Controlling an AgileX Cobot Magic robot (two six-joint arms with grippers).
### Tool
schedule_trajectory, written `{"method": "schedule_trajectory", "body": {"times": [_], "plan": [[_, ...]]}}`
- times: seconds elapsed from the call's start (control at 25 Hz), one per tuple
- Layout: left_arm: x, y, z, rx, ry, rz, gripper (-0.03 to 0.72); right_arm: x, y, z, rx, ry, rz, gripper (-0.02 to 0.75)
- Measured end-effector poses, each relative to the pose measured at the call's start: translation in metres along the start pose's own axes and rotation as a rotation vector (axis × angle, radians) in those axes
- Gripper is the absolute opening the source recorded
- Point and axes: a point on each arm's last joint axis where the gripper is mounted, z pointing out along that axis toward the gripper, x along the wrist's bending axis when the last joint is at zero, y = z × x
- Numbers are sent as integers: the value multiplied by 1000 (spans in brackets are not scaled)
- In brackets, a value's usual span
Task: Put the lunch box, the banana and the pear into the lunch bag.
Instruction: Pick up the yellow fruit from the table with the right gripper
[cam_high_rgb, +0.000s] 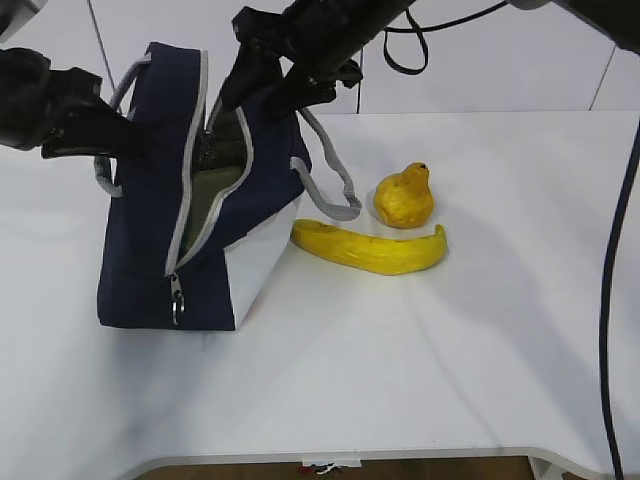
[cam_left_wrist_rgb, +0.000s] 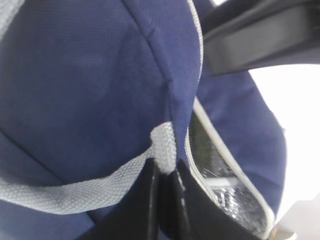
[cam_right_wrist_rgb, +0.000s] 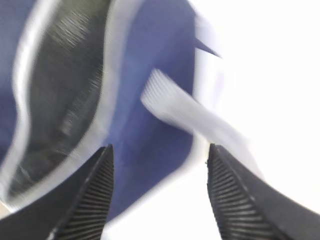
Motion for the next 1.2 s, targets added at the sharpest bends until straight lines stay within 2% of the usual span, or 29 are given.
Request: {"method": "schedule_trajectory", "body": {"times": [0.36, 0.56, 0.68, 0.88, 1.04, 1.2], "plan": [[25, -2, -18, 22, 30, -35, 4, 5, -7, -36, 33, -225, -94, 477], [36, -2, -26, 25, 65, -38, 3, 23, -12, -62, 21, -242, -154, 477], [38, -3, -28, 30, 68, -40, 3, 25, -19, -69, 51, -267, -223, 477], [37, -4, -28, 42, 56, -40, 3, 5, -37, -55, 186, -327, -356, 477], [37, -4, -28, 48, 53, -39, 3, -5, -48, -45, 266, -324, -443, 477], [37, -4, -28, 49, 54, -37, 3, -8, -50, -40, 293, -320, -495, 477]]}}
